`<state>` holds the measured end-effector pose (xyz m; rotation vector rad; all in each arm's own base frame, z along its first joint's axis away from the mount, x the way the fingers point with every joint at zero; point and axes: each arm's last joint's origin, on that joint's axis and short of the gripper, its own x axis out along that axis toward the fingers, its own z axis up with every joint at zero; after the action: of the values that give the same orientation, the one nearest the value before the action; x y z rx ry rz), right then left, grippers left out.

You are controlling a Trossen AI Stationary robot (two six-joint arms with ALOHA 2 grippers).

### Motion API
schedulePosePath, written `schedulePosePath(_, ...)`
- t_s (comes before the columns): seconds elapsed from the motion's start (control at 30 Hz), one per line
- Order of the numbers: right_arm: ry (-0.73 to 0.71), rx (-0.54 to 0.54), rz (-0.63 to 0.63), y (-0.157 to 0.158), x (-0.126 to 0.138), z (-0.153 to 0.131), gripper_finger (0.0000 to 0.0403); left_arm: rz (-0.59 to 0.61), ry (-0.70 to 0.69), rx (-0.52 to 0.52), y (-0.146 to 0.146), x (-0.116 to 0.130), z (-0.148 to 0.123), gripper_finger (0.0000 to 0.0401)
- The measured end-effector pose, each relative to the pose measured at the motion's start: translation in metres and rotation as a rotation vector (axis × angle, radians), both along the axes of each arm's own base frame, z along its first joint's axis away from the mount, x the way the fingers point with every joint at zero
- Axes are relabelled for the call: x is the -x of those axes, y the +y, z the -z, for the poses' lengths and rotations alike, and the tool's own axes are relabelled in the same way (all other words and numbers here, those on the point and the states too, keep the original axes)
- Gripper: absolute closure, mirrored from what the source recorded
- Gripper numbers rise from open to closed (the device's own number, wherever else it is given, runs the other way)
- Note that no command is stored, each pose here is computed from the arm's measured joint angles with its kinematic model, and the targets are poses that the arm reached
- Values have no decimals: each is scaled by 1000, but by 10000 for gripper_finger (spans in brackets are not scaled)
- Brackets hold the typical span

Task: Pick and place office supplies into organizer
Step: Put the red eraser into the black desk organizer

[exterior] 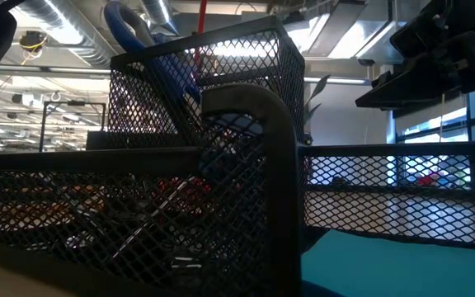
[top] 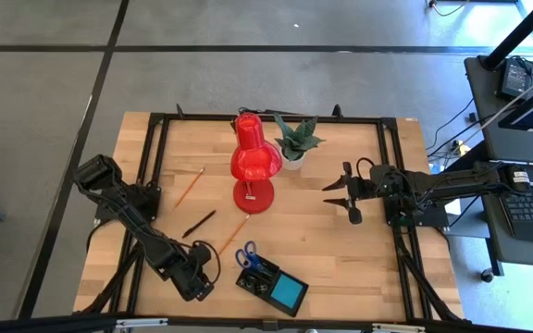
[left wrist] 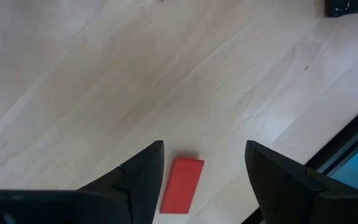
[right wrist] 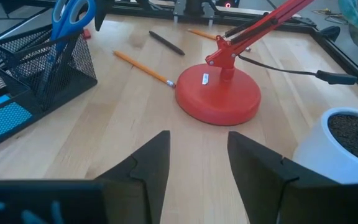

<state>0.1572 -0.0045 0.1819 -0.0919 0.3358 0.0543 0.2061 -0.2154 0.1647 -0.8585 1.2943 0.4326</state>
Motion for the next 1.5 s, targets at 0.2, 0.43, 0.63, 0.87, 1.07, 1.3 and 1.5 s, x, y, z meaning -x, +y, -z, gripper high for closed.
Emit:
schedulePosePath(0.2,0,0,0,0,0,0,238,-7,-21,26,-2,-2,-1,183)
schedulePosePath(0.43,0,-3,1,0,0,0,238,-64,43,33,0,1,0,182)
schedulePosePath(0.63,0,-3,1,0,0,0,238,-77,90,-9,-2,-2,3,182)
schedulePosePath(0.87,-1,-3,1,0,0,0,238,-56,192,-129,-17,-16,-1,184)
schedulePosePath(1.07,-1,-3,1,0,0,0,238,-8,213,-92,-28,-24,11,183)
schedulePosePath(1.3,-1,-3,1,0,0,0,238,2,227,-93,-33,-18,12,186)
schedulePosePath(1.5,-1,-4,1,0,0,0,238,-3,233,-88,-38,-12,12,184)
